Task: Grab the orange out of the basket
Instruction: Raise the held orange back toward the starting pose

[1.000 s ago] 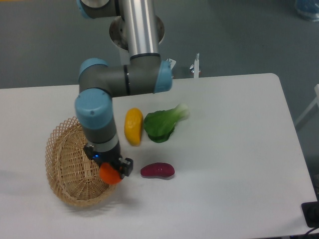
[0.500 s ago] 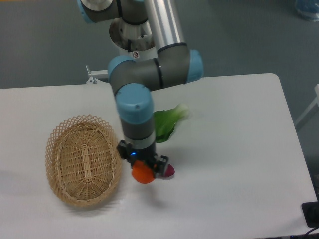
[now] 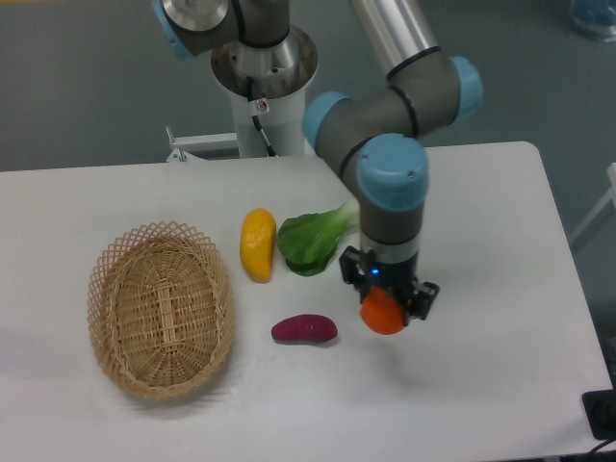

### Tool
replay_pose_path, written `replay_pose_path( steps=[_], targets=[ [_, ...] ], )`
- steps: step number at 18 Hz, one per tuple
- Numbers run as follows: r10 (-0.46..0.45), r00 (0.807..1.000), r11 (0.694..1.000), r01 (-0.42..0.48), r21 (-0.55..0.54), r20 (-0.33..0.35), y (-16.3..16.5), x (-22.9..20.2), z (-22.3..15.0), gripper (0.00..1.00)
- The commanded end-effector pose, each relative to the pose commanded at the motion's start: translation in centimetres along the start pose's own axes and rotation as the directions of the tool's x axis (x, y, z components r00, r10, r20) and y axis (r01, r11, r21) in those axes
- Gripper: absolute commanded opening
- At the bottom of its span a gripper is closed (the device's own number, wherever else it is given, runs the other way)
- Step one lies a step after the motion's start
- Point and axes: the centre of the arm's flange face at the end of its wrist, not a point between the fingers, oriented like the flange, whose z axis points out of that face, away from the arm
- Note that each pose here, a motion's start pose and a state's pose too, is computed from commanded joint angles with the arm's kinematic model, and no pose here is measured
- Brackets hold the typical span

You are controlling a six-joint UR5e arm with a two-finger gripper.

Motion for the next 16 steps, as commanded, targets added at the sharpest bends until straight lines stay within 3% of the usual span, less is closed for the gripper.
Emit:
replay_pose_path(
  steps=[3,16],
  targets=[
    [0.101,0.995,0.995,-0.101,0.019,0.001,2.3,-1.8,0.1,0.43],
    [0.116,0.993,0.993,-0.116,-0.015,-0.002,1.8,-2.9,0.5,0.43]
  ],
)
